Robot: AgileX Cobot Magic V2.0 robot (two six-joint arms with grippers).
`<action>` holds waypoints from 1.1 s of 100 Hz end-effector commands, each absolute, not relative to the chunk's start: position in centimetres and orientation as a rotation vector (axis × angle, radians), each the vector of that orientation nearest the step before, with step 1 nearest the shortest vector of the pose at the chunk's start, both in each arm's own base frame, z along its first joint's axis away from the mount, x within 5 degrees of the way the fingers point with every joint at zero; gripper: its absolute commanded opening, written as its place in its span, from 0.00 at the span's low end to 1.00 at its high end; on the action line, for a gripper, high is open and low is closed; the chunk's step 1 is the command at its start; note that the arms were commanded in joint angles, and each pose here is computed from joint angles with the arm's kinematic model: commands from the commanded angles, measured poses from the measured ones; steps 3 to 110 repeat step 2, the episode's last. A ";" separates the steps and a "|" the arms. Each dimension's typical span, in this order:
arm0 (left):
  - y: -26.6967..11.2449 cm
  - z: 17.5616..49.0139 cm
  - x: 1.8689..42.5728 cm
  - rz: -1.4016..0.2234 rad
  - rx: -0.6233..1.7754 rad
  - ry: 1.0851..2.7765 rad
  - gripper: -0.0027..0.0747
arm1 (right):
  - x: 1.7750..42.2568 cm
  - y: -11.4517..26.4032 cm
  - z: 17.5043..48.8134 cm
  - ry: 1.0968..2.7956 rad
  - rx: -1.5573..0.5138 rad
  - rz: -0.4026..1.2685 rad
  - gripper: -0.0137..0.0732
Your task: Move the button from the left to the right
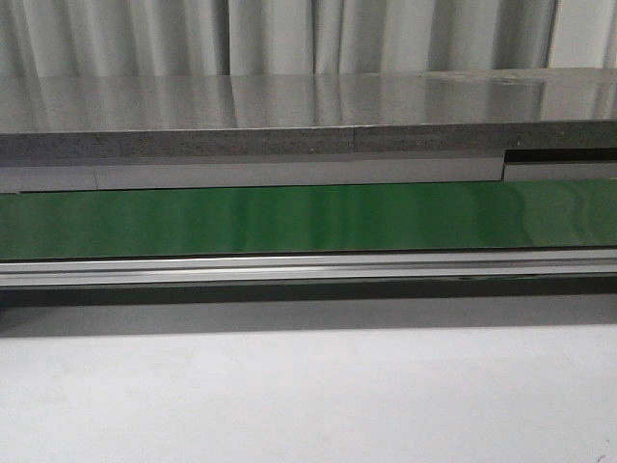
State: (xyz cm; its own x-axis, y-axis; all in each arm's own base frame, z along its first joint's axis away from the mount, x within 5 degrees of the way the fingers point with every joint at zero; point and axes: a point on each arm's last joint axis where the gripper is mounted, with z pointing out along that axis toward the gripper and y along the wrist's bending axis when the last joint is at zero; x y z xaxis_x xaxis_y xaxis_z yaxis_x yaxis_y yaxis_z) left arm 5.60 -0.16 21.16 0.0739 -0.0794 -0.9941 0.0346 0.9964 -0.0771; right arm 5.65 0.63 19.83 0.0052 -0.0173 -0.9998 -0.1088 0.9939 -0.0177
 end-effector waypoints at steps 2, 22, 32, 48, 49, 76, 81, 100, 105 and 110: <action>-0.2 20.5 5.5 -0.102 -0.037 1.432 0.01 | 5.4 0.6 21.3 1.446 -0.102 0.061 0.08; -0.2 20.5 5.5 -0.102 -0.037 1.432 0.01 | 5.4 0.6 21.3 1.446 -0.102 0.061 0.08; -0.2 20.5 5.5 -0.102 -0.037 1.432 0.01 | 5.4 0.6 21.3 1.446 -0.102 0.061 0.08; -0.2 20.5 5.5 -0.102 -0.037 1.432 0.01 | 5.4 0.6 21.3 1.446 -0.102 0.061 0.08; -0.2 20.5 5.5 -0.102 -0.037 1.432 0.01 | 5.4 0.6 21.3 1.446 -0.102 0.061 0.08; -0.2 20.5 5.5 -0.102 -0.037 1.432 0.01 | 5.4 0.6 21.3 1.446 -0.102 0.061 0.08; -0.2 20.5 5.5 -0.102 -0.037 1.432 0.01 | 5.4 0.6 21.3 1.446 -0.102 0.061 0.08; -0.2 20.5 5.5 -0.102 -0.037 1.432 0.01 | 5.4 0.6 21.3 1.446 -0.102 0.061 0.08; -0.2 20.5 5.5 -0.102 -0.037 1.432 0.01 | 5.4 0.6 21.3 1.446 -0.102 0.061 0.08; -0.2 20.5 5.5 -0.102 -0.037 1.432 0.01 | 5.4 0.6 21.3 1.446 -0.102 0.061 0.08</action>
